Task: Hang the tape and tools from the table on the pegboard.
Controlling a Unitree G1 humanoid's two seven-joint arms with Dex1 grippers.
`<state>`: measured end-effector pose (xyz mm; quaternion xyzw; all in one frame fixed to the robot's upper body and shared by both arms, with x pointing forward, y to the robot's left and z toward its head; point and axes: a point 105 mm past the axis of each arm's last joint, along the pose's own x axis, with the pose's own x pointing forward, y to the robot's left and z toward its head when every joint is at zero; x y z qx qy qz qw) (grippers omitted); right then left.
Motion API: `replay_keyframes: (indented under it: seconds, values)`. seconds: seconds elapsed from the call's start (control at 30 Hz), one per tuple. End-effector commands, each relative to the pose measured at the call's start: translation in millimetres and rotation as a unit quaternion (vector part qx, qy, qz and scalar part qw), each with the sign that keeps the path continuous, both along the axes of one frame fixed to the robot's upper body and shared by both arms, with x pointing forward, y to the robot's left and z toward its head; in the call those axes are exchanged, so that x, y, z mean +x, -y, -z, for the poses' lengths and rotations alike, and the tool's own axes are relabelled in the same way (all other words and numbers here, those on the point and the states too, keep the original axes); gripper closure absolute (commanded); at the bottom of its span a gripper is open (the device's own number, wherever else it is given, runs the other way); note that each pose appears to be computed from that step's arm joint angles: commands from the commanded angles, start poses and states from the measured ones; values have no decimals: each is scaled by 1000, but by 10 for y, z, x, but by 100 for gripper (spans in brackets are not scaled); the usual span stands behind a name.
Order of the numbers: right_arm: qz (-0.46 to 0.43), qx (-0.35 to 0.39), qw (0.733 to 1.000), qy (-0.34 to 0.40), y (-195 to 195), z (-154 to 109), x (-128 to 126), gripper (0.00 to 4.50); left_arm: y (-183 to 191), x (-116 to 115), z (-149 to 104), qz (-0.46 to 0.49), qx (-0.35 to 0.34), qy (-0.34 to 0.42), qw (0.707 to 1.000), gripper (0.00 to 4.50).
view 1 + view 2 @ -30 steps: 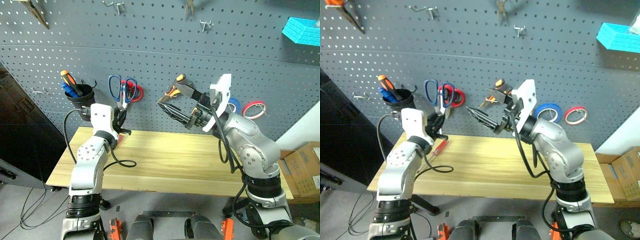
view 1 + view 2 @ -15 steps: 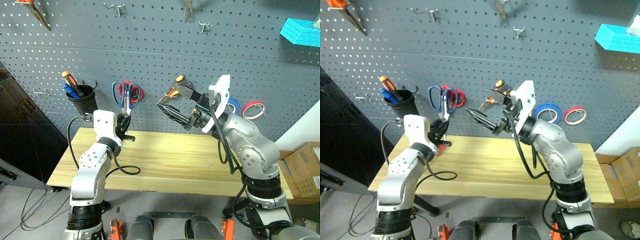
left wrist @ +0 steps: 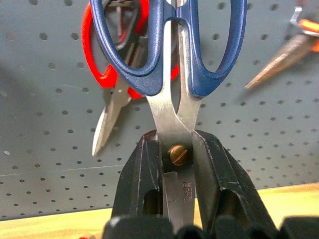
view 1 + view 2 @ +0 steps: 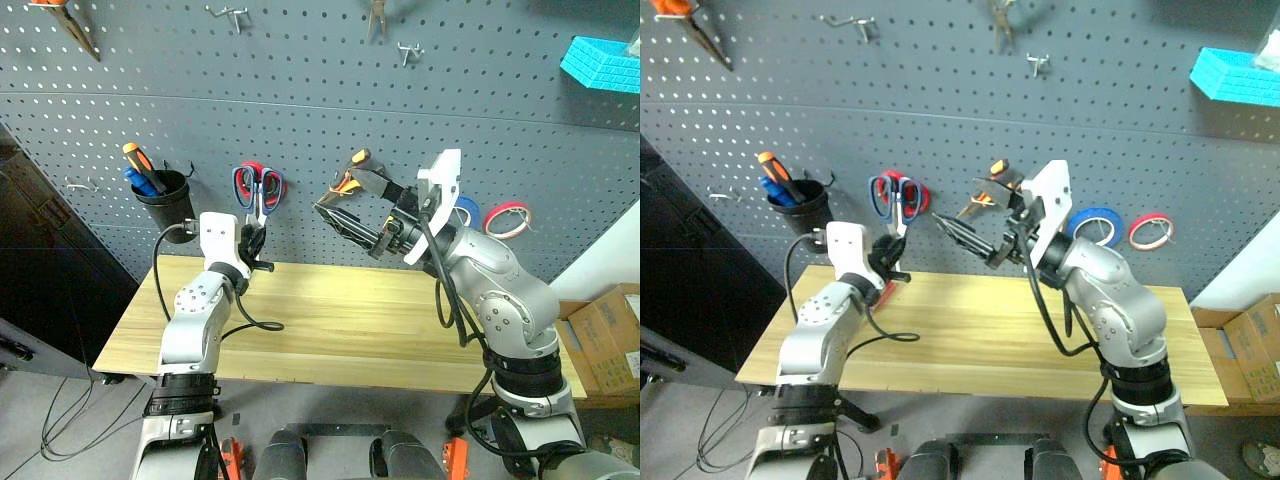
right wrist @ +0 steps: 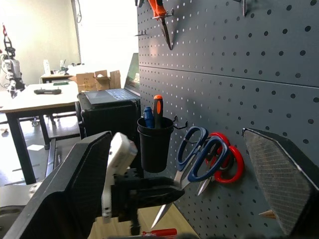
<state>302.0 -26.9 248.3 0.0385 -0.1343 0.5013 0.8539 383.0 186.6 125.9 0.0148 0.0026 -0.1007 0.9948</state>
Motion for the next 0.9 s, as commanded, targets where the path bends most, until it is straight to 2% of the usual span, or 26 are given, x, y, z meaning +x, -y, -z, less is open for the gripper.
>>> replay_keyframes:
  seconds: [0.03,0.07,0.13,0.27,0.47,0.7,0.9]
  values:
    - [0,9,1000,26,22,-134,-61,0,-22,59,-152,1,9,30,1000,395]
    - [1,9,1000,25,25,-132,-61,0,-40,69,-135,-1,13,29,1000,395]
    - [2,8,1000,25,31,-127,-59,0,-66,88,-137,-4,17,33,999,323]
    - [2,7,1000,25,31,-123,-65,0,-32,103,-179,6,10,41,999,212]
    - [0,4,1000,24,26,-111,-81,0,-50,80,-145,2,17,34,999,10]
    - [-34,-20,999,10,16,32,-239,0,-213,-238,54,11,41,-9,999,3]
    - [-65,-88,994,-15,-107,501,-342,0,-626,-496,369,-35,94,-82,992,3]
